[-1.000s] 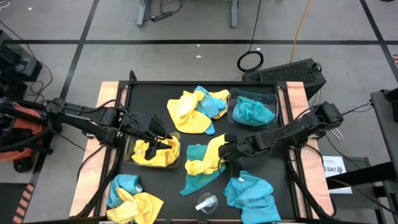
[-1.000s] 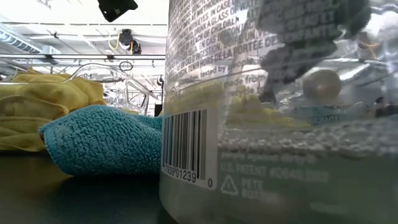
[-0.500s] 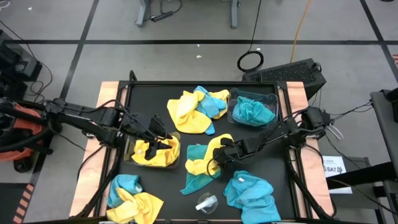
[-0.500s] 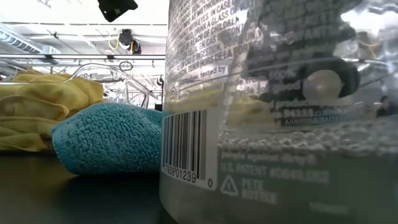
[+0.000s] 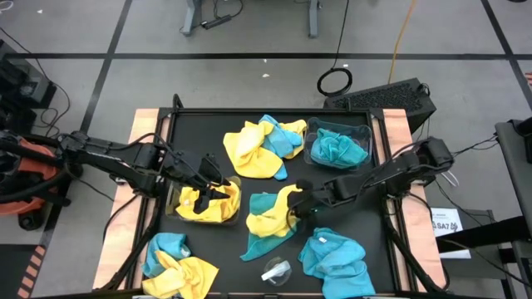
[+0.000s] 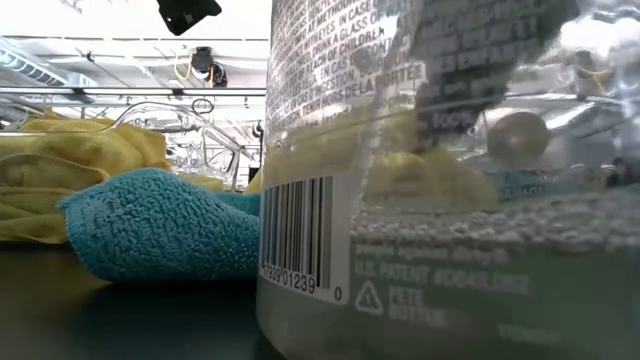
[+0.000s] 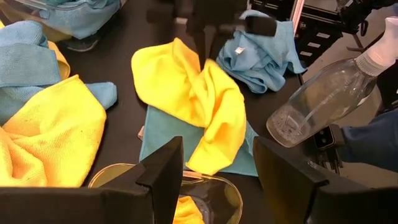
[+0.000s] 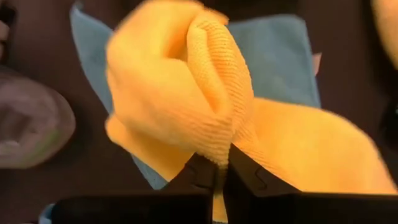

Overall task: Sort microfiber towel by color & place in baskets
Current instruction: Put the yellow microfiber towel into the bottom transparent bin

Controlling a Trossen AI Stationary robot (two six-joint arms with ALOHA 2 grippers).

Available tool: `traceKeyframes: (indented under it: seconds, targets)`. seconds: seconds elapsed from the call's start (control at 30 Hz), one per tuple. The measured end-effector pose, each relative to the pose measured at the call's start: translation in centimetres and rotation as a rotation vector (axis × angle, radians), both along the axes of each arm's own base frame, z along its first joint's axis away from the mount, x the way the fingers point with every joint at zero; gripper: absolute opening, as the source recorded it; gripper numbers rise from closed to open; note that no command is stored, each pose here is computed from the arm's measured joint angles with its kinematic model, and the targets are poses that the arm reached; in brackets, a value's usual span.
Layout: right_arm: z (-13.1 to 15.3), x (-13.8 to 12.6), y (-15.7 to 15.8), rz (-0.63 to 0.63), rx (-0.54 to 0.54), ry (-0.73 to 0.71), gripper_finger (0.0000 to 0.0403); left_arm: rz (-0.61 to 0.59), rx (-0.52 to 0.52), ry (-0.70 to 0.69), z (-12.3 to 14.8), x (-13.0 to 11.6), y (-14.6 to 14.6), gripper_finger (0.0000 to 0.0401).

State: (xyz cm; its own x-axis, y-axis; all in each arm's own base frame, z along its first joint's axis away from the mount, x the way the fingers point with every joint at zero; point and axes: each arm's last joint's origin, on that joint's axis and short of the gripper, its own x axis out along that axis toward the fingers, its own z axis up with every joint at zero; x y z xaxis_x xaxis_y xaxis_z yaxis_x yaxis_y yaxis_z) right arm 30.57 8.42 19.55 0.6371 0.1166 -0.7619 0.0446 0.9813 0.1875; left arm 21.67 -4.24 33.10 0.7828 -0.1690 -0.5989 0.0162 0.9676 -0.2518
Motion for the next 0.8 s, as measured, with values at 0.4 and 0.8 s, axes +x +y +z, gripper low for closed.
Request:
traceKeyframes:
  seconds: [0.4,0.8]
  targets:
    - [5.7,-2.2,-1.1,-0.123,0.029,-0.204,0.0001,-0.026,0.089,-0.082,0.5,0.4,0.0,0.0199]
    - [11.9,-6.6,-2.9,-0.284,-0.021,-0.468,0.0000,-0.018,0.087,-0.150,1.1,0.7,0.0,0.0199]
